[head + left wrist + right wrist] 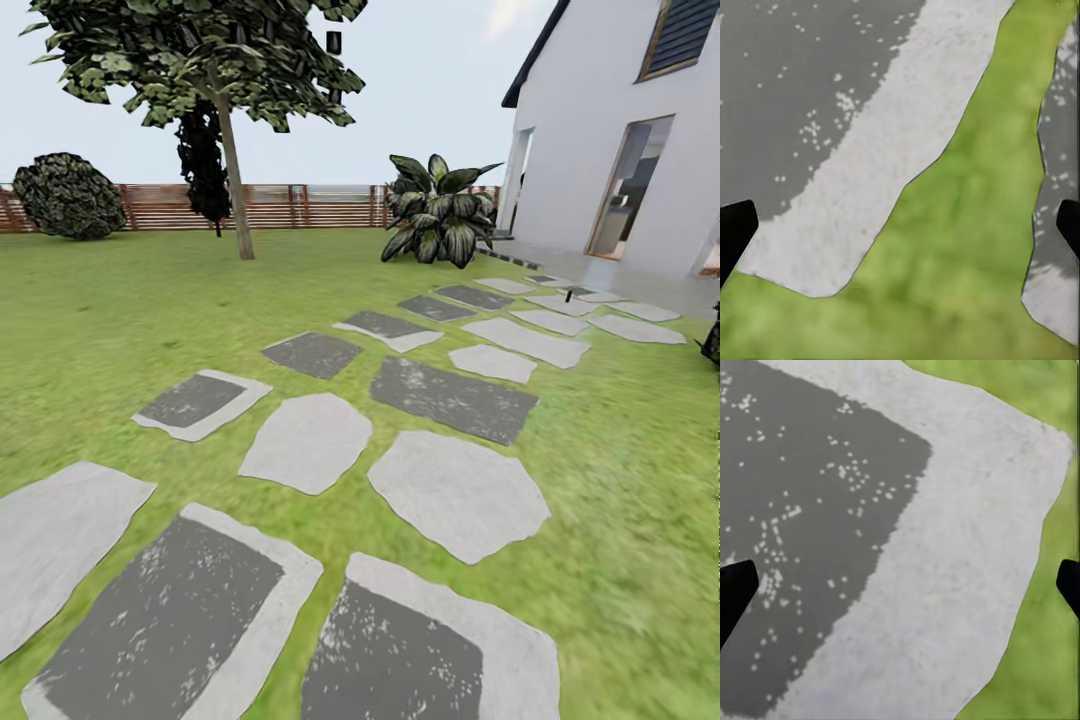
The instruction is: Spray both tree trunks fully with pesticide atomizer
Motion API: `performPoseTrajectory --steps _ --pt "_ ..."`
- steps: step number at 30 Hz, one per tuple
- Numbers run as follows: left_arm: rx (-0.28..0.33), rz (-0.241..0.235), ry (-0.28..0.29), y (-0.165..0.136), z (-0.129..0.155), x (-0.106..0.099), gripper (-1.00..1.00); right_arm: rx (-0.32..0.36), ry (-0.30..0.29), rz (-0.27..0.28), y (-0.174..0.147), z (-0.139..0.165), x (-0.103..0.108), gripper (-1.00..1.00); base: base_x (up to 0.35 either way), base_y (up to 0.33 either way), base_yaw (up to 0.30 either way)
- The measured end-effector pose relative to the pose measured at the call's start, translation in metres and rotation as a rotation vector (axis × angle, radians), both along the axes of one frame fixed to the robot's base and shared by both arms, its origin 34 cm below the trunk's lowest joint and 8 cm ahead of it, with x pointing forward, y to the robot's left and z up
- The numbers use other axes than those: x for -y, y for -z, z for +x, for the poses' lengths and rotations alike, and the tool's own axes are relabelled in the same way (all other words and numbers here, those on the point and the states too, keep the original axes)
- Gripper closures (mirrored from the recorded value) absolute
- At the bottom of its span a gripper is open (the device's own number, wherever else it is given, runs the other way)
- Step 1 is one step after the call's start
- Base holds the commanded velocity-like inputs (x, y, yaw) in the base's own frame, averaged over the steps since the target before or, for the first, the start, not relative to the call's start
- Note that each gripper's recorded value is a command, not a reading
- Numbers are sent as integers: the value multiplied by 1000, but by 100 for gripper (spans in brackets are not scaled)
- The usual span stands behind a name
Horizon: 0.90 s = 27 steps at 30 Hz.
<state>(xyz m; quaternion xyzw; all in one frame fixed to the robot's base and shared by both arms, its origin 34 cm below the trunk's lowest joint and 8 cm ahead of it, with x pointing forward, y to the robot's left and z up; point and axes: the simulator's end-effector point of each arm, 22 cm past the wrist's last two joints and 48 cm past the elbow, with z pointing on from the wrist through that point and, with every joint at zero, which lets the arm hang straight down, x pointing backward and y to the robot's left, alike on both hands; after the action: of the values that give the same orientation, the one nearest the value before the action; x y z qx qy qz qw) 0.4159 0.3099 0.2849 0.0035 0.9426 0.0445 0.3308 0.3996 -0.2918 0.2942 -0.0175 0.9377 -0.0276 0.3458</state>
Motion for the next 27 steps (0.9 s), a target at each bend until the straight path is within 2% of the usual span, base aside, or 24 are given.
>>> performPoseTrajectory --steps 22,27 --pt "0 0 0 0 0 0 -100 0 0 1 0 0 0 -100 340 0 -11" --pt "0 0 0 0 0 0 -100 0 0 1 0 0 0 -100 340 0 -187"
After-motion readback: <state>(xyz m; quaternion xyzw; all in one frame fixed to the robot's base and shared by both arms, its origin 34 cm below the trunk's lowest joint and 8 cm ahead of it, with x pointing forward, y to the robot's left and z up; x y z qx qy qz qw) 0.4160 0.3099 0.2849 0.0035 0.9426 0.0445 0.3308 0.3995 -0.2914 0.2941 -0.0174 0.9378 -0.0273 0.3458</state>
